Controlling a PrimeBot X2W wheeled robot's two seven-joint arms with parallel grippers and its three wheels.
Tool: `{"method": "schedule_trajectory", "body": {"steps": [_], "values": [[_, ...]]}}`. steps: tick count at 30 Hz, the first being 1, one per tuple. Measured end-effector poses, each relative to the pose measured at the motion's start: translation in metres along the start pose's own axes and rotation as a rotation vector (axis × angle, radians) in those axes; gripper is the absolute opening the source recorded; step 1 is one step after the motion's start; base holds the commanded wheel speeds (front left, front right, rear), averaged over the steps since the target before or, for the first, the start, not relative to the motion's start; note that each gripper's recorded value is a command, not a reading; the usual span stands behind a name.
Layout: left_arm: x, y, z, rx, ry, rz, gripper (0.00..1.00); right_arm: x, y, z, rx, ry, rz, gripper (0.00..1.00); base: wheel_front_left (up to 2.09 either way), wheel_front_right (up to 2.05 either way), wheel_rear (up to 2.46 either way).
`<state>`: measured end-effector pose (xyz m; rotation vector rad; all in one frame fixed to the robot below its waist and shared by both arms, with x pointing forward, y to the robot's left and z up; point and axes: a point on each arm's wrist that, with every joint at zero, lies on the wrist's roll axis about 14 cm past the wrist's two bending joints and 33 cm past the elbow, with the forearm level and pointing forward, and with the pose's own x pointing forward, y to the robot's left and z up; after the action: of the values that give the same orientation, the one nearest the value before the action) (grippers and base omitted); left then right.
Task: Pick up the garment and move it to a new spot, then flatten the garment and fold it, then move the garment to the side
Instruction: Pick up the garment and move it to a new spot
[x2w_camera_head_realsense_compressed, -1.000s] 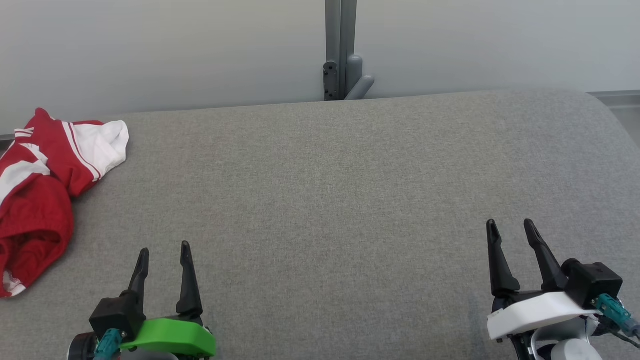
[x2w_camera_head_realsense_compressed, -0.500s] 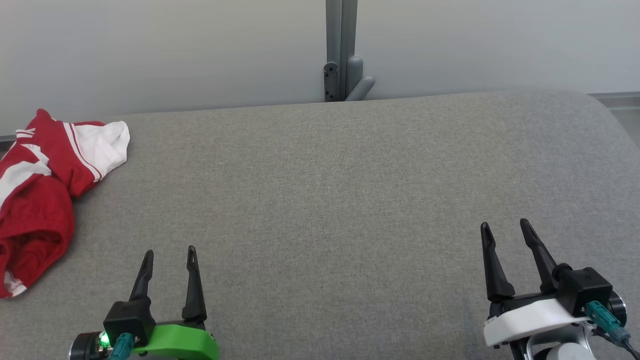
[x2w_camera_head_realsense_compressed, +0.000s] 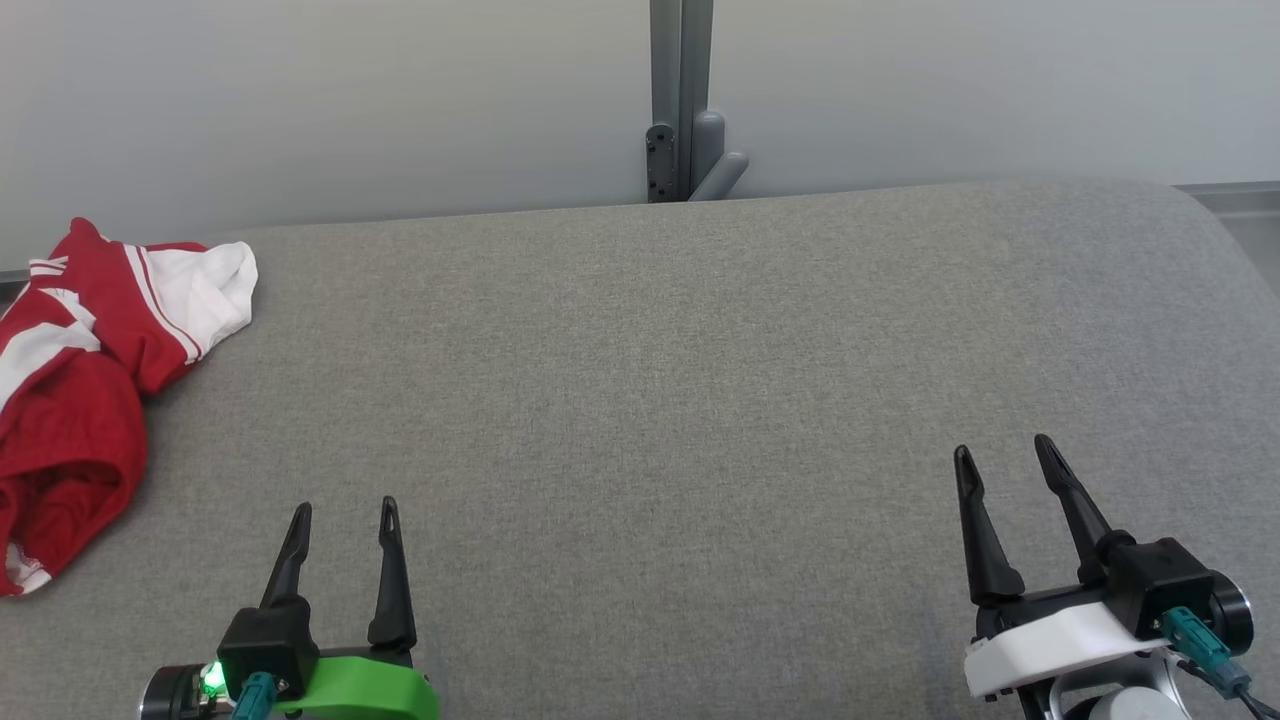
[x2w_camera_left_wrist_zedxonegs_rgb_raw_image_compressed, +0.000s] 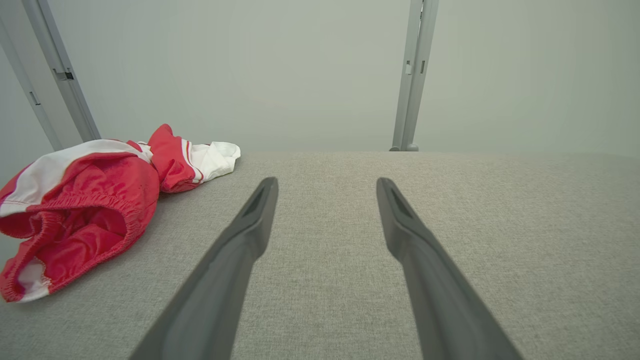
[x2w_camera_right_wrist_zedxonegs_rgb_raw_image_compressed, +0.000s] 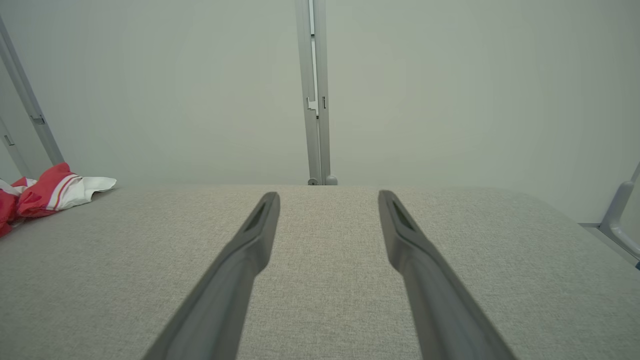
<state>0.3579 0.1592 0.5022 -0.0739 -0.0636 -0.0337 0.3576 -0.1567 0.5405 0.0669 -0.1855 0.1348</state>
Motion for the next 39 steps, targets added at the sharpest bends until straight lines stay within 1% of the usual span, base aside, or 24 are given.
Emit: {"method": "schedule_trajectory", "body": {"steps": [19,24,30,34,39], "values": [[-0.001,0.001,-0.003,-0.005,0.009,0.002,1.0,0.001,0.0,-0.001,-0.001,0.001,0.0,1.0,0.0,0.0,0.0],[-0.005,0.007,-0.002,-0.003,0.008,0.022,1.0,0.004,0.003,-0.003,0.002,0.006,0.012,1.0,0.0,0.0,0.0],[-0.014,0.025,0.002,0.007,-0.005,0.08,1.0,0.012,0.018,-0.006,0.01,0.012,0.06,1.0,0.0,0.0,0.0],[-0.027,0.047,0.006,0.016,-0.015,0.151,1.0,0.021,0.038,-0.009,0.022,0.015,0.124,1.0,0.0,0.0,0.0],[-0.052,0.082,0.01,0.027,-0.024,0.269,1.0,0.033,0.073,-0.012,0.042,0.019,0.226,1.0,0.0,0.0,0.0]]}}
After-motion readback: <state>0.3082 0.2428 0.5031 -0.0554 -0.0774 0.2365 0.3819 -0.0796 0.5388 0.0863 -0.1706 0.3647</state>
